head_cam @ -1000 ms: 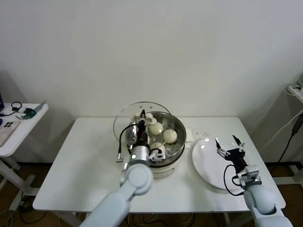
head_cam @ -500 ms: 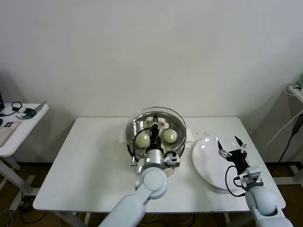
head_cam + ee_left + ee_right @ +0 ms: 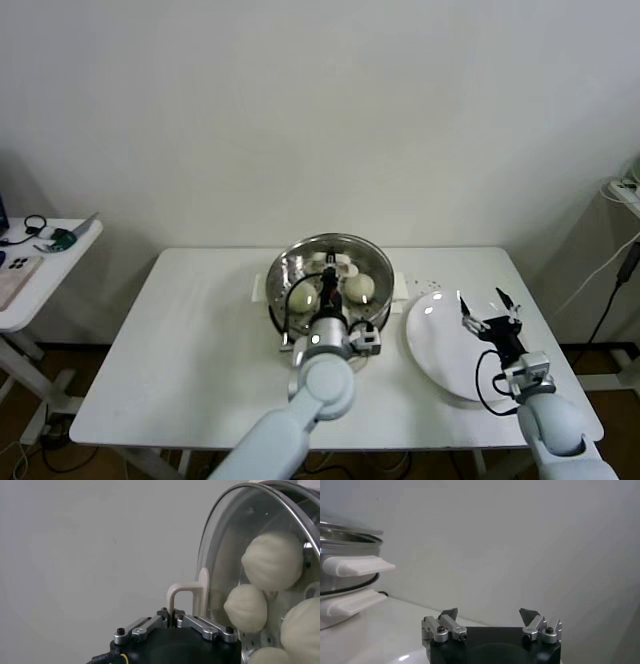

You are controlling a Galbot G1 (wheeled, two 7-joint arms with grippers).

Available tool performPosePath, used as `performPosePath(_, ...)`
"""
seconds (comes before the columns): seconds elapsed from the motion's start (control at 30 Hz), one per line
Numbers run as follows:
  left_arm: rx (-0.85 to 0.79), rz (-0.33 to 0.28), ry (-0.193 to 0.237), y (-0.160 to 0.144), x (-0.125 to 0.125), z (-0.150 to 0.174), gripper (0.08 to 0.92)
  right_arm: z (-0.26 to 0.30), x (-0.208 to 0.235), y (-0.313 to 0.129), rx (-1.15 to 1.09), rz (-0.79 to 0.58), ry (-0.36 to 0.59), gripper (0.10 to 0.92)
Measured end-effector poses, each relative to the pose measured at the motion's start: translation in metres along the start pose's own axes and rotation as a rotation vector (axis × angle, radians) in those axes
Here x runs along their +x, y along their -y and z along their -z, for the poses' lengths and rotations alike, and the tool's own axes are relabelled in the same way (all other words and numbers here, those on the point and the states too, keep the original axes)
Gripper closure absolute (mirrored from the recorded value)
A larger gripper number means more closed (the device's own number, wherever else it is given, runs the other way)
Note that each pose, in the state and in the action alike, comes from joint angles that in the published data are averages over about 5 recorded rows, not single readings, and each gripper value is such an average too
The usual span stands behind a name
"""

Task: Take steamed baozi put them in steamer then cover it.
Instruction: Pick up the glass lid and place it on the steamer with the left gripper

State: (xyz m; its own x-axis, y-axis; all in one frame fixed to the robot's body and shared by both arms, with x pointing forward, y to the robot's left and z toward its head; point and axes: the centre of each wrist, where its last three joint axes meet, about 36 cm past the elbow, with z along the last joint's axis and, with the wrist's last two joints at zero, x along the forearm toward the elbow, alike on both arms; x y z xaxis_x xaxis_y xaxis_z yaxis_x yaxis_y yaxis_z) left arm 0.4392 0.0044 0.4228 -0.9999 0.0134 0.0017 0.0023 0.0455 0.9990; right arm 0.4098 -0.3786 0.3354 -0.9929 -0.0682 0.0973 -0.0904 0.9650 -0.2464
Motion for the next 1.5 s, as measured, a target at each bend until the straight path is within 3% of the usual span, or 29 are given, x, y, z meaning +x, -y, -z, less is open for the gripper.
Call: performPosePath(1.5, -0.031, 0.007, 0.022, 0.018, -0.002, -0.009, 0.858, -0.001, -0.003, -0.008, -0.013, 0.003, 0.013, 0.2)
